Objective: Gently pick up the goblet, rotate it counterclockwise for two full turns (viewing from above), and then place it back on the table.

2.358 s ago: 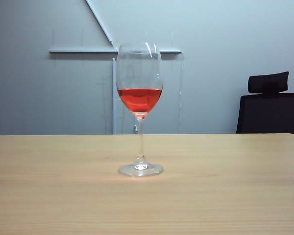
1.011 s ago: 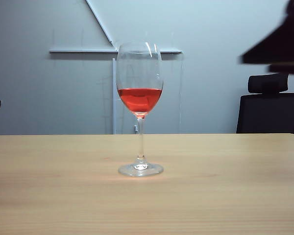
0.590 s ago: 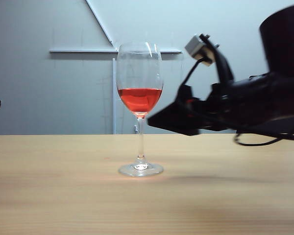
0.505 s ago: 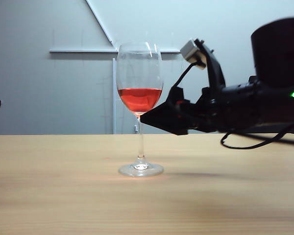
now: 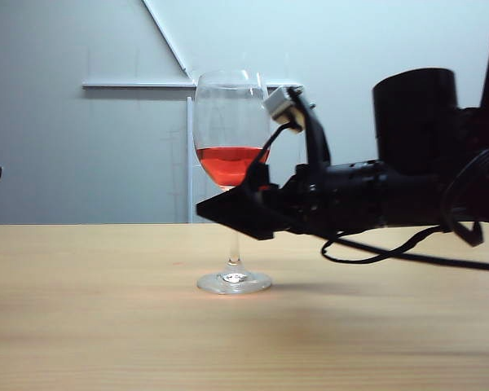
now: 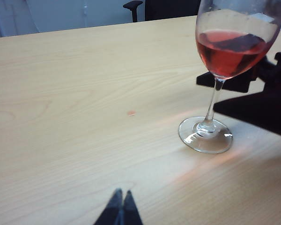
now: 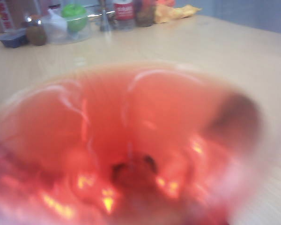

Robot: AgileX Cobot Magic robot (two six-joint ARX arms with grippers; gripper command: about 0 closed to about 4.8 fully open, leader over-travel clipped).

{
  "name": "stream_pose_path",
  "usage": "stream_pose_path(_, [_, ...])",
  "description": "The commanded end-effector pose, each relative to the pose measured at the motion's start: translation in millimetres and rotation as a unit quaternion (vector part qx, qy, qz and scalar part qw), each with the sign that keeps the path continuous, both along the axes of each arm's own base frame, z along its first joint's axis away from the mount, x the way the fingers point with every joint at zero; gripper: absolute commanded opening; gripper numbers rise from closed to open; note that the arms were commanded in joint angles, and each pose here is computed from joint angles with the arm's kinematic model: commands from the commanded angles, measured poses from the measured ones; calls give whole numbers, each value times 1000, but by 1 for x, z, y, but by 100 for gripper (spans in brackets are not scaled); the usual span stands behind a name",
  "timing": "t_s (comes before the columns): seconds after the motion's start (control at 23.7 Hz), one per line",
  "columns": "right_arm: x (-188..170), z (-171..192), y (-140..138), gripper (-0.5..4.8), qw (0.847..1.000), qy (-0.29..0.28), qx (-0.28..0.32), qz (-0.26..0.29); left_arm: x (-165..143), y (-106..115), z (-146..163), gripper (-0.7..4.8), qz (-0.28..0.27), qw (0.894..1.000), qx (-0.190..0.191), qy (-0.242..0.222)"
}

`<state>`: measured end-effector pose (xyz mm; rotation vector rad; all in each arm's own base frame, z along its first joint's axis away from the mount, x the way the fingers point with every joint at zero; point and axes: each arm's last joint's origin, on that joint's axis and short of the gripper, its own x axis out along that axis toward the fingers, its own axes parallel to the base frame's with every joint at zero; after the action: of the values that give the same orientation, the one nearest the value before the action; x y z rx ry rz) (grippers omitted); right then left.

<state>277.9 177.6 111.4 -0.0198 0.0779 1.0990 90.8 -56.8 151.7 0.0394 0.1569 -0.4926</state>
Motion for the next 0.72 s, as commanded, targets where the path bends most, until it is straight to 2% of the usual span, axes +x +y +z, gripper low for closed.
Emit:
stream_pose_path(0.04, [2, 3, 7, 386, 1000, -11, 7, 6, 0, 0, 2, -5, -1, 1000, -1, -7])
stream_pose_path(0.13, [3, 3, 8, 377, 1000, -11, 8, 6, 0, 0, 2, -5, -1, 1000, -1, -7])
stream_pose_path(0.25, [4, 3, 8, 290, 1000, -14, 9, 6, 0, 0, 2, -5, -1, 1000, -1, -7])
stream_pose_path(0.34, [4, 4, 8, 277, 1000, -14, 9, 6, 0, 0, 2, -5, -1, 1000, -1, -7])
stream_pose_path(0.38, [4, 4, 8, 211, 1000, -14, 9, 6, 0, 0, 2, -5, -1, 1000, -1, -7])
stream_pose_path(0.46, [4, 4, 8, 163, 1000, -15, 10, 6, 0, 0, 2, -5, -1, 1000, -1, -7])
stream_pose_path(0.59, [4, 4, 8, 127, 1000, -15, 10, 6, 0, 0, 2, -5, -1, 1000, -1, -7])
stream_pose_path(0.63, [4, 4, 8, 91, 1000, -15, 10, 6, 0, 0, 2, -5, -1, 1000, -1, -7])
stream_pose_path(0.72, [4, 4, 8, 57, 1000, -15, 10, 6, 0, 0, 2, -5, -1, 1000, -1, -7])
